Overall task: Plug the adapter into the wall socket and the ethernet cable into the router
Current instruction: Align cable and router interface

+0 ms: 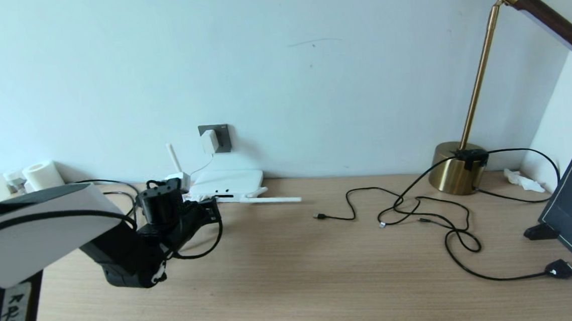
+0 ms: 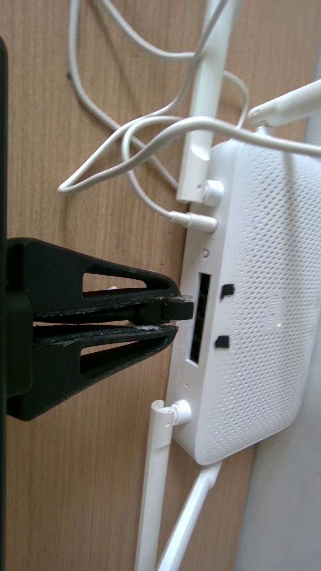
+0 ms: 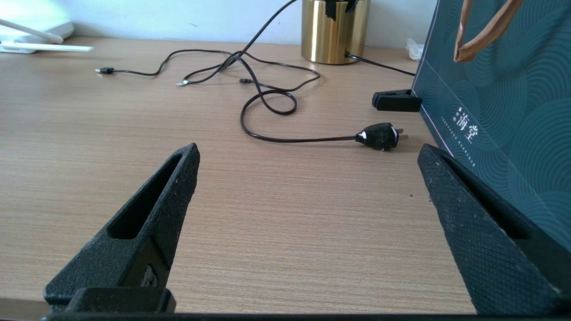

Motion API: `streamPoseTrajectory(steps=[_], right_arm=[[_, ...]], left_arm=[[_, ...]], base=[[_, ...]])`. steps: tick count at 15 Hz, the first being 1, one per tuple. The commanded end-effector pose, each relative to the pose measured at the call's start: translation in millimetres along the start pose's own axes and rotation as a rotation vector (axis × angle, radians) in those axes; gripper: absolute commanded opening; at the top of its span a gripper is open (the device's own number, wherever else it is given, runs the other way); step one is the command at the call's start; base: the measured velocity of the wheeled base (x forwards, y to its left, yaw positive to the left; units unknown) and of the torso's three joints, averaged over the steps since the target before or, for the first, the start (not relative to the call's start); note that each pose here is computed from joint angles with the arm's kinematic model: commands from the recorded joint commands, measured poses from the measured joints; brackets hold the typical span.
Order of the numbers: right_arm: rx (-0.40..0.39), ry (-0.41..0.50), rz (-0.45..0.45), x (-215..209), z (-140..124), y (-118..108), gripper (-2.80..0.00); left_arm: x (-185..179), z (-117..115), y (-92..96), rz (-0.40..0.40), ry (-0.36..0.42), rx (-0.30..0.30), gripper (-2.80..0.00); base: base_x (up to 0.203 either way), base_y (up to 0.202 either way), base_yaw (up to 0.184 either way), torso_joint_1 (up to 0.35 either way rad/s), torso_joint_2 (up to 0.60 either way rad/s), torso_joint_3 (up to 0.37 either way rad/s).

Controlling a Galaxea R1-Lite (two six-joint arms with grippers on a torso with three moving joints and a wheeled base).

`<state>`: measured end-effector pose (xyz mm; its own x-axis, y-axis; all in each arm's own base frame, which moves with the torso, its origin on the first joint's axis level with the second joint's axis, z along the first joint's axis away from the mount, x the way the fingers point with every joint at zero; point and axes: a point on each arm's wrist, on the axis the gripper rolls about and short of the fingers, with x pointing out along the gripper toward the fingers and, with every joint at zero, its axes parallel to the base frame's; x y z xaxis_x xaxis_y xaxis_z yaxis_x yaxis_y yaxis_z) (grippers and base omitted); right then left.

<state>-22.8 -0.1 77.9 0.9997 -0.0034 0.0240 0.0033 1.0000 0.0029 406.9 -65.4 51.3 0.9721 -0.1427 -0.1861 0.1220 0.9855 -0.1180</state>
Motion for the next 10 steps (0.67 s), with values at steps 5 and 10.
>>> streamPoseTrajectory(steps=[5, 10], right_arm=[[-0.003, 0.012, 0.0, 0.9, -3.4, 0.0, 0.0], [-0.003, 0.012, 0.002, 0.9, -3.4, 0.0, 0.0]], left_arm=[[4.2, 3.6, 6.9, 0.021, 0.008, 0.054, -2.8], [9.3, 7.9, 7.9, 0.026, 0.029, 0.073, -2.8]], base=[[0.0, 0.0, 0.0, 0.0, 0.0, 0.0], [0.0, 0.0, 0.0, 0.0, 0.0, 0.0]])
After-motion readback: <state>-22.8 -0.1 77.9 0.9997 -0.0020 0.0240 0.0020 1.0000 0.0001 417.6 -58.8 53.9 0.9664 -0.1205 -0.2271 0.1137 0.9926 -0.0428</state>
